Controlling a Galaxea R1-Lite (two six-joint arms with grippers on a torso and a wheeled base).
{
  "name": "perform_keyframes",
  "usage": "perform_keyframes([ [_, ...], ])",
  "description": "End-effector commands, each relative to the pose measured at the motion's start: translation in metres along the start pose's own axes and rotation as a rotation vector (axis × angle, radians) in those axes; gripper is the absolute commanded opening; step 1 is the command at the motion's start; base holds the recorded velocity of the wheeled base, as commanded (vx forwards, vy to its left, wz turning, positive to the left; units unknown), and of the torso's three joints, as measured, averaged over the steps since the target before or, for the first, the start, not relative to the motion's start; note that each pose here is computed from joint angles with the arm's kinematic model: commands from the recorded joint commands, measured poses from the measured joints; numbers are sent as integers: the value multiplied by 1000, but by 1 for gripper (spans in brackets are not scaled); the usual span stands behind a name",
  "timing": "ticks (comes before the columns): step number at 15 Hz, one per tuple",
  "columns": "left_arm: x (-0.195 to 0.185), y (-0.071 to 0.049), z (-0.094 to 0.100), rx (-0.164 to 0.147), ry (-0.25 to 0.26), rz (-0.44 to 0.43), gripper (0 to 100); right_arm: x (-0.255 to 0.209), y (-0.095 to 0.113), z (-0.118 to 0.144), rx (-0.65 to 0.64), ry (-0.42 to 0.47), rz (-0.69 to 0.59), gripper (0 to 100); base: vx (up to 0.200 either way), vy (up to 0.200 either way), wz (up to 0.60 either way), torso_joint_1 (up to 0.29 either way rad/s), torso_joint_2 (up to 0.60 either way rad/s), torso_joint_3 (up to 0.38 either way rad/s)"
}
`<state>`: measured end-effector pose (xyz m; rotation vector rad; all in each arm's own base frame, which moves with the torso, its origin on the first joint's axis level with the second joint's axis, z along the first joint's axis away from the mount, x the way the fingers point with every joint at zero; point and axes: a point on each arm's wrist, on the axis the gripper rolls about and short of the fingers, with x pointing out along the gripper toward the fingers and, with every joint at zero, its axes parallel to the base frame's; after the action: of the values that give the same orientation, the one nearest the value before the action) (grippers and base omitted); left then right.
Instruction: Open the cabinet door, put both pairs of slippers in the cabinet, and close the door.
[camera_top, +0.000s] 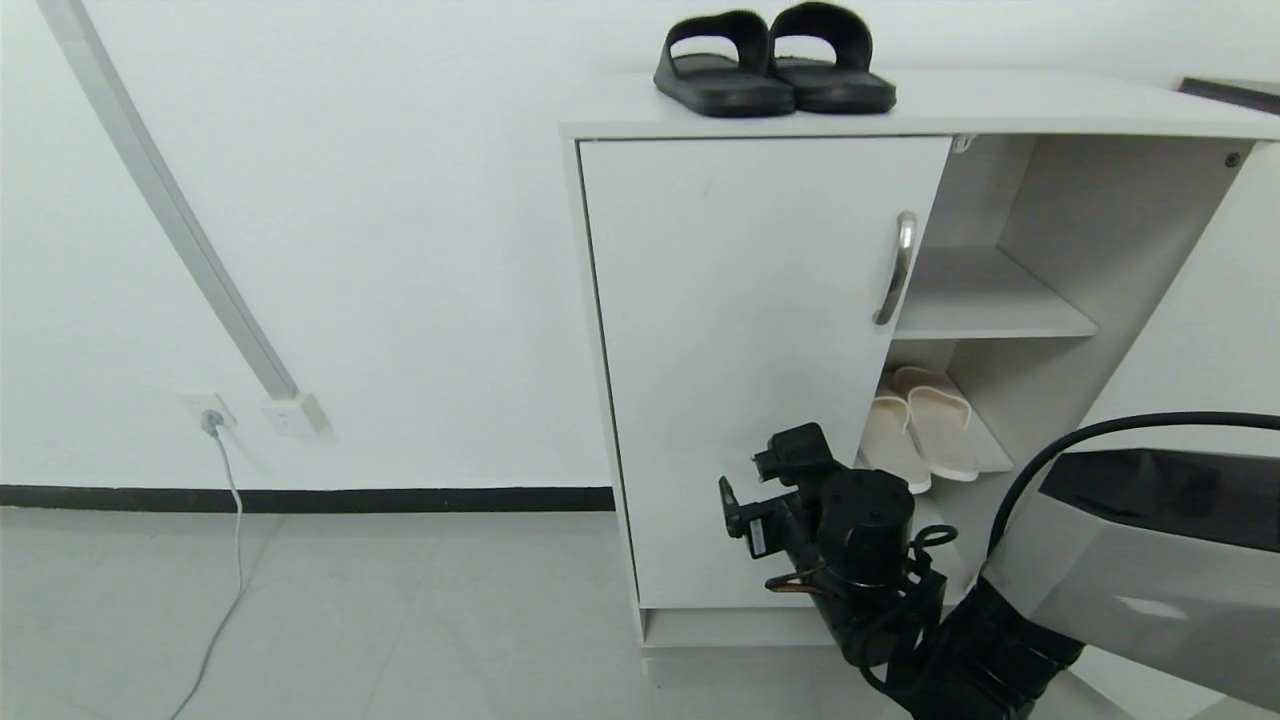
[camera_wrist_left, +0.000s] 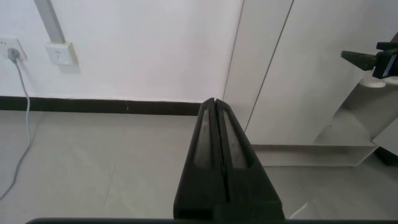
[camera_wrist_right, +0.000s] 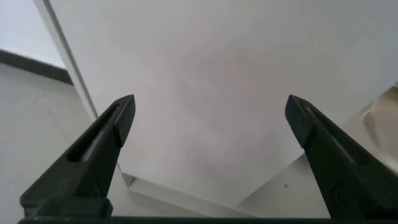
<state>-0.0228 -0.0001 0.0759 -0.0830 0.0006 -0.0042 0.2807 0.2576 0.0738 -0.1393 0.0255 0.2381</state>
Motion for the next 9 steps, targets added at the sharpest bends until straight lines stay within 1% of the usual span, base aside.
perform_keyframes([
  [1,0,0,0,0,-2,-1,0,-1,1,1,2,-4,4,100,0,0,0,41,-579,-369],
  [3,0,0,0,0,-2,-1,0,-1,1,1,1,-3,4,100,0,0,0,36,-508,-361],
  [9,0,0,0,0,-3,-1,0,-1,1,0,-1,-1,5,100,0,0,0,125,-461,-339],
])
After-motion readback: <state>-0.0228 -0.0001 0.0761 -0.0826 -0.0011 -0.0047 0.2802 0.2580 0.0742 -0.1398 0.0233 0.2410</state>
